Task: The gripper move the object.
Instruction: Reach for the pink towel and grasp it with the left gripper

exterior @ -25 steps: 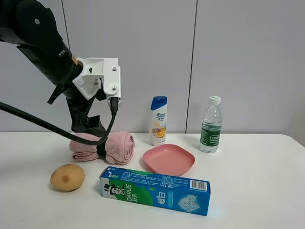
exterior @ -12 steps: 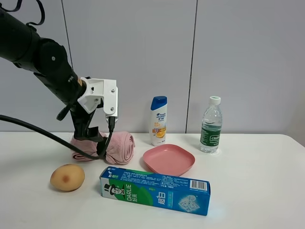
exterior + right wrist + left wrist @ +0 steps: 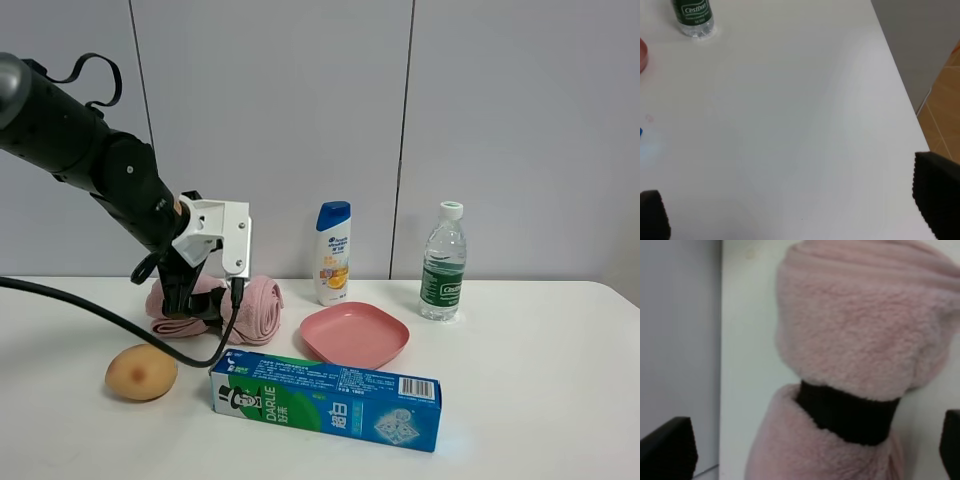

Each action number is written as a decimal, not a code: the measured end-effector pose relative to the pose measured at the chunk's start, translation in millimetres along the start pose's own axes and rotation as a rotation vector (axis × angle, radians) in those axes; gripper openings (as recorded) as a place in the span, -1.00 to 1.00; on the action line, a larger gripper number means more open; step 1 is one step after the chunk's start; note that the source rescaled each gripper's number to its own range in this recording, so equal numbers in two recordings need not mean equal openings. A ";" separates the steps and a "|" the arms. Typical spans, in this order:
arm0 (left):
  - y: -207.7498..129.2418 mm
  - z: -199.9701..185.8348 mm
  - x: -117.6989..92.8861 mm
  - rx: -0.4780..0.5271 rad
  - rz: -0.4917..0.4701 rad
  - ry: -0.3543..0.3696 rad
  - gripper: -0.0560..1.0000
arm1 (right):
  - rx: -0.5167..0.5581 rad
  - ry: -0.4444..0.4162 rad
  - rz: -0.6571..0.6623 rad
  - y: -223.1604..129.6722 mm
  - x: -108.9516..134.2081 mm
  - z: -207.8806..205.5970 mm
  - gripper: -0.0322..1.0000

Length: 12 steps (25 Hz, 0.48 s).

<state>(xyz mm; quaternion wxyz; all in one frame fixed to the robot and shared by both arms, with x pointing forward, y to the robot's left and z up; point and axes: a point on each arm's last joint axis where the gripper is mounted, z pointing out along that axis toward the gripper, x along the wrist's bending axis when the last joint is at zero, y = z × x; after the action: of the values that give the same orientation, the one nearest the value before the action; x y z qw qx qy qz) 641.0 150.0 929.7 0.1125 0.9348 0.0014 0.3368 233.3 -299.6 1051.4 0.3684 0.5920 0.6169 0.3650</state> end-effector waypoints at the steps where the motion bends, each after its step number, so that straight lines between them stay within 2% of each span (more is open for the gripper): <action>1: -0.3 1.4 -0.8 0.001 0.002 -0.002 0.95 | 0.000 0.000 0.000 0.0 0.0 0.0 1.00; 7: -4.1 17.1 -12.1 0.016 0.012 -0.041 0.95 | 0.000 0.000 0.000 0.0 0.0 0.0 1.00; 12: -3.6 27.3 -11.5 0.016 0.025 -0.040 0.95 | 0.000 0.000 0.000 0.0 0.0 0.0 1.00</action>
<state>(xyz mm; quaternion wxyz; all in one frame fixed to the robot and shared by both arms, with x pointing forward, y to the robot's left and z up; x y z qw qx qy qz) 649.6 146.9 901.3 0.1008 0.9422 -0.0099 0.3194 233.3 -299.6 1051.4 0.3684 0.5920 0.6169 0.3650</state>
